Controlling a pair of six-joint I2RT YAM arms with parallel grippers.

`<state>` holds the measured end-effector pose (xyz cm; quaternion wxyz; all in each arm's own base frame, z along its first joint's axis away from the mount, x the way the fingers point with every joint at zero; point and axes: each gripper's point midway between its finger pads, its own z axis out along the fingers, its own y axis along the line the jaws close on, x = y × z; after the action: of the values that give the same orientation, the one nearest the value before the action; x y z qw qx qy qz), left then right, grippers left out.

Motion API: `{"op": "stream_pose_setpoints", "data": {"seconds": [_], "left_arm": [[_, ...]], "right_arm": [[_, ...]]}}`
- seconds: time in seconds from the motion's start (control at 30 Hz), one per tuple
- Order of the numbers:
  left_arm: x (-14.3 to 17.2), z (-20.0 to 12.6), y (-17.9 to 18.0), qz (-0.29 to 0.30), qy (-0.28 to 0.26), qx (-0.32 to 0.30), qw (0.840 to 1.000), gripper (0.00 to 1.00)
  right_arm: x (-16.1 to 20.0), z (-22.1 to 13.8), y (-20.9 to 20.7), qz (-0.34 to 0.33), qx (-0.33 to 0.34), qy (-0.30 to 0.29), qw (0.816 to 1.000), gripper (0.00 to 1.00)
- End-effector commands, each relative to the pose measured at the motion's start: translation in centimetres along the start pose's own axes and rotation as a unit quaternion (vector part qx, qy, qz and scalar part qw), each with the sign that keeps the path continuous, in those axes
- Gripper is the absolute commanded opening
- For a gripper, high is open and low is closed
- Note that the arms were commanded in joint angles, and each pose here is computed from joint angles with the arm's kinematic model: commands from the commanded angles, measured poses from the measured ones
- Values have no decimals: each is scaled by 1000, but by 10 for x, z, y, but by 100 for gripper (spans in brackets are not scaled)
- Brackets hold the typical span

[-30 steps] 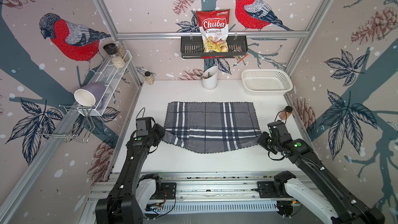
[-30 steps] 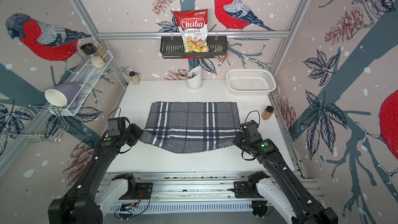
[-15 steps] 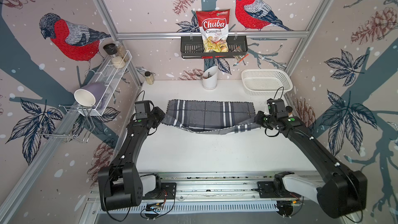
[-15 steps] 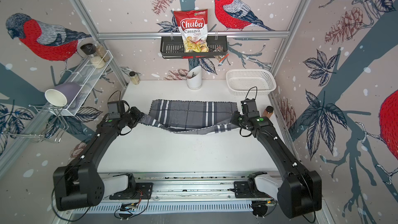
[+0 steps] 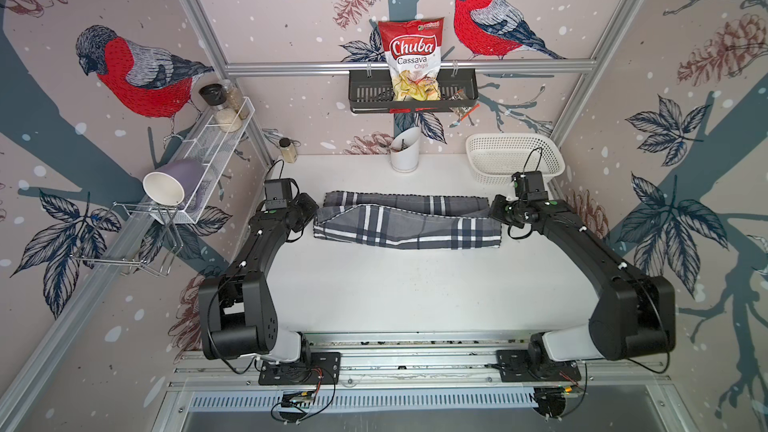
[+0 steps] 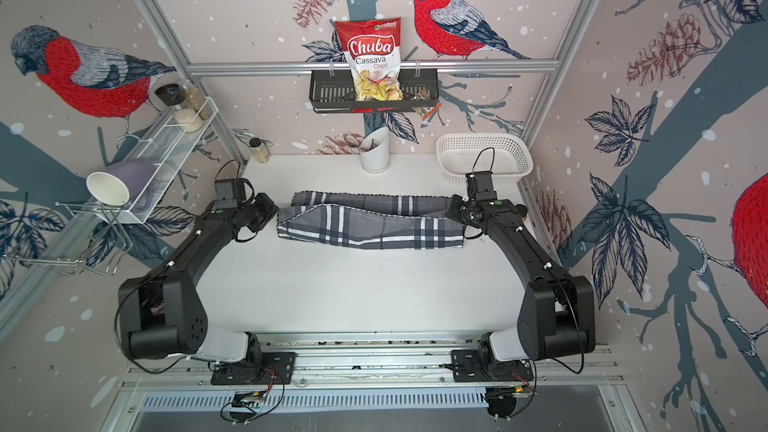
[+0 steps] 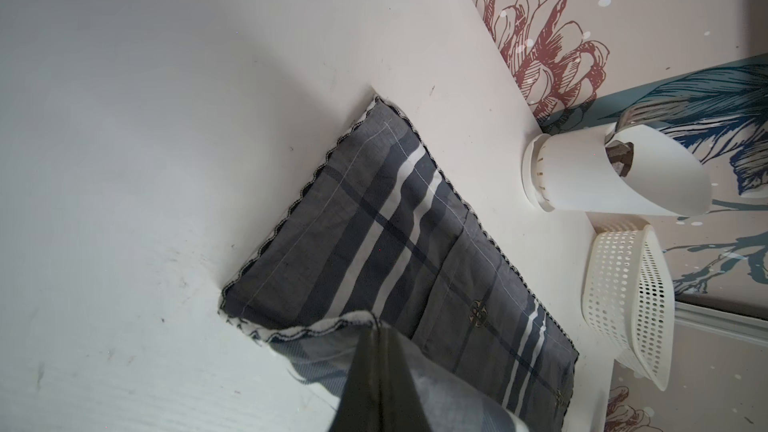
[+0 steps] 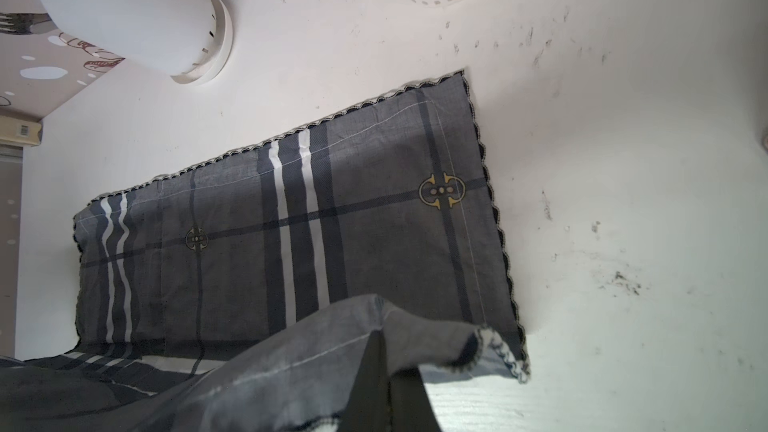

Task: Roll up the pillowcase
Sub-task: Fold the pillowcase.

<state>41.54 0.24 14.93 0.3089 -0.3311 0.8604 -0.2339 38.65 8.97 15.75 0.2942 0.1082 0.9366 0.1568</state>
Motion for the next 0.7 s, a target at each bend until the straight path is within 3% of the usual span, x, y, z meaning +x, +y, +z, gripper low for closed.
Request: {"op": "stream_pose_setpoints", "data": {"seconds": [0.0,0.3,0.33,0.37,0.4,0.47,0.5,0.53,0.67], "left_arm": [[-8,9,0,19,-4,-7,1000,0],[-11,34,4,19,9,-12,1000,0],[-13,36,5,17,7,-17,1000,0],[-17,38,5,14,2,-23,1000,0],[-21,40,5,12,-1,-28,1000,16],[-31,41,0,14,-12,-27,999,70],[-35,41,-3,13,-15,-27,999,90],[-39,39,-9,15,-17,-22,1000,98],[-51,4,-21,33,-71,-33,996,95]], "right_arm": [[-9,9,1,-5,0,-5,1000,0],[-35,31,0,3,6,-13,1000,0],[-40,34,1,2,6,-15,1000,10],[-47,38,2,3,7,-15,1000,29],[-53,43,3,4,5,-14,1000,46],[-67,49,1,12,15,-14,1000,69],[-74,50,0,13,20,-16,1000,74],[-81,50,-2,15,26,-18,999,78],[-85,37,3,9,22,-31,999,82]]}}
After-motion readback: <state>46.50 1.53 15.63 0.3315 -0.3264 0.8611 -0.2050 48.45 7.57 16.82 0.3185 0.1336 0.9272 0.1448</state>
